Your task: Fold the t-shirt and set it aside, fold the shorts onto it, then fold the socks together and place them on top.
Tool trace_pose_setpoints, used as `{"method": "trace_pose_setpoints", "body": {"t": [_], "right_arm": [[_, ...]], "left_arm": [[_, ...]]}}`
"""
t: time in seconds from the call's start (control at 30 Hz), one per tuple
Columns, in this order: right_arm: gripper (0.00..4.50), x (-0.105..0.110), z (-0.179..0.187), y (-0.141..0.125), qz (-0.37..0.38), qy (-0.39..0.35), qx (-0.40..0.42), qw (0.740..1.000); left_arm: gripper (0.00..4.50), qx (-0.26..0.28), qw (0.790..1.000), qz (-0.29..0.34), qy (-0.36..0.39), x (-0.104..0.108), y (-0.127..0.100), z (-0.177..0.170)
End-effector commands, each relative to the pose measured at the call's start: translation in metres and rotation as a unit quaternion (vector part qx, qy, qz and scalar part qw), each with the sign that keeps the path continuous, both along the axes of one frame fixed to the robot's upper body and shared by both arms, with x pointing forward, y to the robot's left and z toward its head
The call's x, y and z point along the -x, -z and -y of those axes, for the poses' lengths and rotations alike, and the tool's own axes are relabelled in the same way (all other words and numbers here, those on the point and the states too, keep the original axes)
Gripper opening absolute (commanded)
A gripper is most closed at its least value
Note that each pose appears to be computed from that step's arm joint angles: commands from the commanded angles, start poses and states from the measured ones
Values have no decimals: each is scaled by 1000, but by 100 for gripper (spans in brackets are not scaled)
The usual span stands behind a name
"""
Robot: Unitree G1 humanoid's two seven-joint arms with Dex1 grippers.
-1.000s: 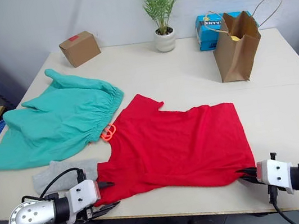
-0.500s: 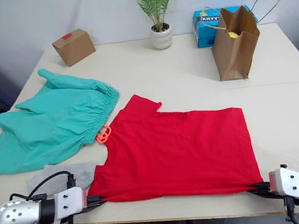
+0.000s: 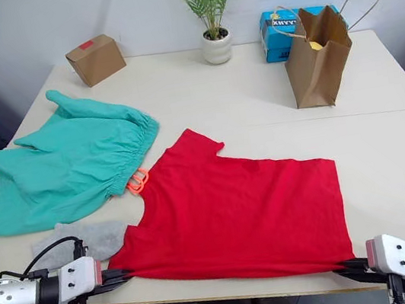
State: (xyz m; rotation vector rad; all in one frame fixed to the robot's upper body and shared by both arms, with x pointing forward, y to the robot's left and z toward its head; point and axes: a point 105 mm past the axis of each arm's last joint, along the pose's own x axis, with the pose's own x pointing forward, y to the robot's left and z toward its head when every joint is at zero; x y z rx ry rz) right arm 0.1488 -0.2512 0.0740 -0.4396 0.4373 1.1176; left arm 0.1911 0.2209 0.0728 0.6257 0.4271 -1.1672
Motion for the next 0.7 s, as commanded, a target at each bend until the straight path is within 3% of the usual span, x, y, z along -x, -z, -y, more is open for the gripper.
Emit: {"method": "trace_pose_setpoints", "body": {"t": [0.03, 0.2, 0.37, 0.4, 0.5, 0.63, 0.7], "right_arm": [[102, 3, 2, -11, -9, 10, -21, 1000], [273, 7, 9, -29, -57, 17, -21, 998], [448, 5, 12, -57, -98, 32, -43, 994], [450, 2, 15, -61, -107, 40, -45, 992], [450, -29, 34, -76, -59, 106, -68, 990], [450, -82, 57, -91, 39, 174, -85, 980], [450, -110, 62, -91, 67, 193, -81, 975]], "left_arm": [[100, -9, 1000, -2, -19, 1, -7, -8], [256, 21, 999, -11, -36, -3, -35, -11], [413, 36, 994, -93, -35, -2, -69, -22], [444, 42, 993, -101, -37, -5, -75, -23], [448, 78, 992, -79, -52, -29, -94, -22], [448, 144, 987, -14, -75, -75, -122, -12], [448, 145, 985, 11, -97, -105, -124, -10]]}}
